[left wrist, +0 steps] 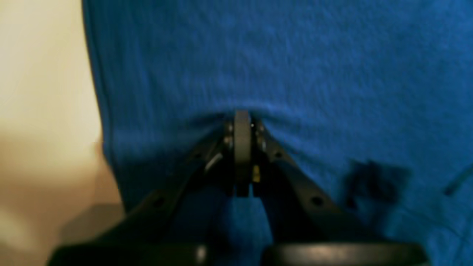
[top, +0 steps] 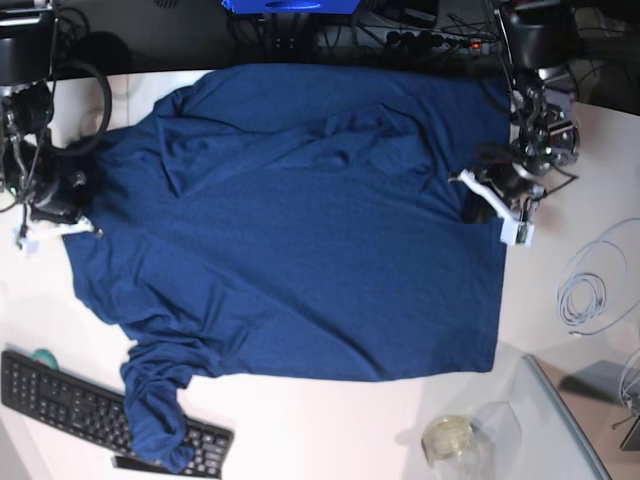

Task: Layout the t-shirt on the table in an organized manner, then fold the t-shirt properly
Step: 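Grasp the shirt corners and pull them apart with both grippers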

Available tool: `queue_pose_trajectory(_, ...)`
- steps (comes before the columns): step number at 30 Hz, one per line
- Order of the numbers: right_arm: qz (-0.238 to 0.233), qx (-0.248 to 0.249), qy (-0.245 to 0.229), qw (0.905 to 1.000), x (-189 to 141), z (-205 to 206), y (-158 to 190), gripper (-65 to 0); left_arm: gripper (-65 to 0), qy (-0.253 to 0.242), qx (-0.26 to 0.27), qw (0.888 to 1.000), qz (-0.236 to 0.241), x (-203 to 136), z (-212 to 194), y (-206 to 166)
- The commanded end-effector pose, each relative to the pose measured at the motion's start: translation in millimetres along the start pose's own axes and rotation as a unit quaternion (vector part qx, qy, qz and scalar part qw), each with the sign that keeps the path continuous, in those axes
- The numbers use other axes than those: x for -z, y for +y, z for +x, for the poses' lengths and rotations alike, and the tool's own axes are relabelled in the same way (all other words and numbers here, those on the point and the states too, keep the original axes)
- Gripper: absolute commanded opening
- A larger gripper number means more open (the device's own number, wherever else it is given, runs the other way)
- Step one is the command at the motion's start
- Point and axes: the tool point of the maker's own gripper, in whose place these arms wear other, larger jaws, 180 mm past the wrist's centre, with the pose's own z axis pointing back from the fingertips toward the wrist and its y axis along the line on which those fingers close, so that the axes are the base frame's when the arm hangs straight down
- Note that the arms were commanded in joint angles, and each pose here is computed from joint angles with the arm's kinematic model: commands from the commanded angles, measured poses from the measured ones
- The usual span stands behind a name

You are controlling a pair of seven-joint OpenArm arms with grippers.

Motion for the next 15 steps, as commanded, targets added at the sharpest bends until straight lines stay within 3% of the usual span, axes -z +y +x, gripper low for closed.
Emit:
queue_pose_trajectory(1, 0.001, -0.004, -0.026, 0.9996, -3.2, 22.4, 0.4, -65.0, -65.0, 0.011, 0.011, 1.0, 0.001, 4.0, 1.9, 0.8)
queue_pose_trajectory(6, -0.019, 0.016, -0.012, 0.9996, 9.9, 25.5, -11.0, -65.0, -65.0, 0.02, 0.0, 1.0, -0.012, 32.5, 16.3, -8.3)
queue_pose_trajectory(10, -0.034, 0.033, -0.006, 0.9989, 19.7, 29.6, -17.2, -65.0, -65.0, -0.009, -0.009, 1.0, -0.025, 53.8, 33.8, -20.2)
queue_pose_trajectory(15, -0.057, 0.041, -0.052, 0.9962, 21.7, 61.0, -33.4, -65.0, -65.0, -0.015, -0.008, 0.999, -0.034, 66.9, 46.6, -29.4)
